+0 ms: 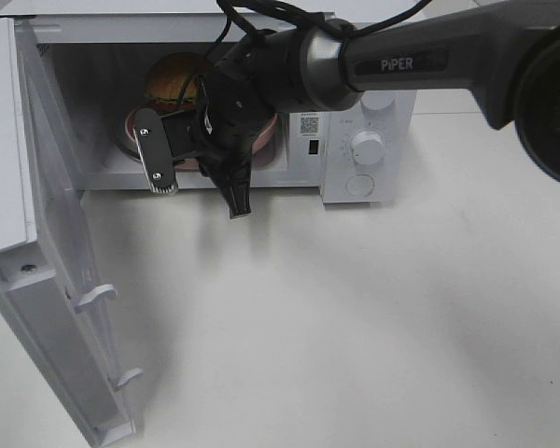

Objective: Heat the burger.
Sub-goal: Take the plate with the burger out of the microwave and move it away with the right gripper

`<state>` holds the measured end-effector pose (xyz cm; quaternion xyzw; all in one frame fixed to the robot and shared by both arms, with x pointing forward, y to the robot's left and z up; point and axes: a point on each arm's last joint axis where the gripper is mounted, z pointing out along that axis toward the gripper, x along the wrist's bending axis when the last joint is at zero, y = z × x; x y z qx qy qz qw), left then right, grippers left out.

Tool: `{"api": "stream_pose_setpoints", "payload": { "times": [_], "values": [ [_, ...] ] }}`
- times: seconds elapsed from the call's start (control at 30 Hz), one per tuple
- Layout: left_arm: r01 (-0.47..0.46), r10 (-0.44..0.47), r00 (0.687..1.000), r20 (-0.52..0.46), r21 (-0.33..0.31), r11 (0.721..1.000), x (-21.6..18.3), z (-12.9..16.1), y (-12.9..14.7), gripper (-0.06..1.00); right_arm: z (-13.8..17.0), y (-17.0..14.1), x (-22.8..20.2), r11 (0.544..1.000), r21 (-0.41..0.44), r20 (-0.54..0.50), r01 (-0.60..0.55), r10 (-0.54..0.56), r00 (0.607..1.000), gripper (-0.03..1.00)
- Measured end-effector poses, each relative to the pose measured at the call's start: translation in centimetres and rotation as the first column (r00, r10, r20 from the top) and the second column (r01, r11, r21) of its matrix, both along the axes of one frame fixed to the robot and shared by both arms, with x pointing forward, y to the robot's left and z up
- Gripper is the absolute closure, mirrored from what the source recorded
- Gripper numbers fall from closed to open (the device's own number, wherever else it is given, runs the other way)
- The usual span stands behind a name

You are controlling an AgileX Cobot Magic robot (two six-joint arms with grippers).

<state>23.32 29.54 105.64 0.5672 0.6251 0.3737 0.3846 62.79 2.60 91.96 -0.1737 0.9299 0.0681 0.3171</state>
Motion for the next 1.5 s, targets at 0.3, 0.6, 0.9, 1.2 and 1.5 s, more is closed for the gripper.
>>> {"api": "stream_pose_setpoints", "payload": {
  "times": [0.3,0.6,0.9,1.2,1.5],
  "values": [
    [0.0,0.0,1.0,0.0,0.0,1.0,0.0,0.0,0.0,-0.05,0.6,-1.2,-1.7,0.998,0.01,0.035,-0.059,0.059,0.998,0.87],
    [0.0,0.0,1.0,0.0,0.0,1.0,0.0,0.0,0.0,-0.05,1.4,-2.8,-3.7,0.996,0.013,0.05,-0.091,0.09,0.995,0.87],
    [0.0,0.0,1.0,0.0,0.0,1.0,0.0,0.0,0.0,-0.05,1.3,-4.4,-6.2,0.989,0.045,0.052,-0.139,0.137,0.989,0.87],
    [0.0,0.0,1.0,0.0,0.0,1.0,0.0,0.0,0.0,-0.05,2.1,-6.4,-9.5,0.98,0.078,0.055,-0.181,0.177,0.983,0.87],
    [0.0,0.0,1.0,0.0,0.0,1.0,0.0,0.0,0.0,-0.05,2.7,-8.5,-12.0,0.976,0.084,0.052,-0.199,0.195,0.979,0.87]
  ]
}}
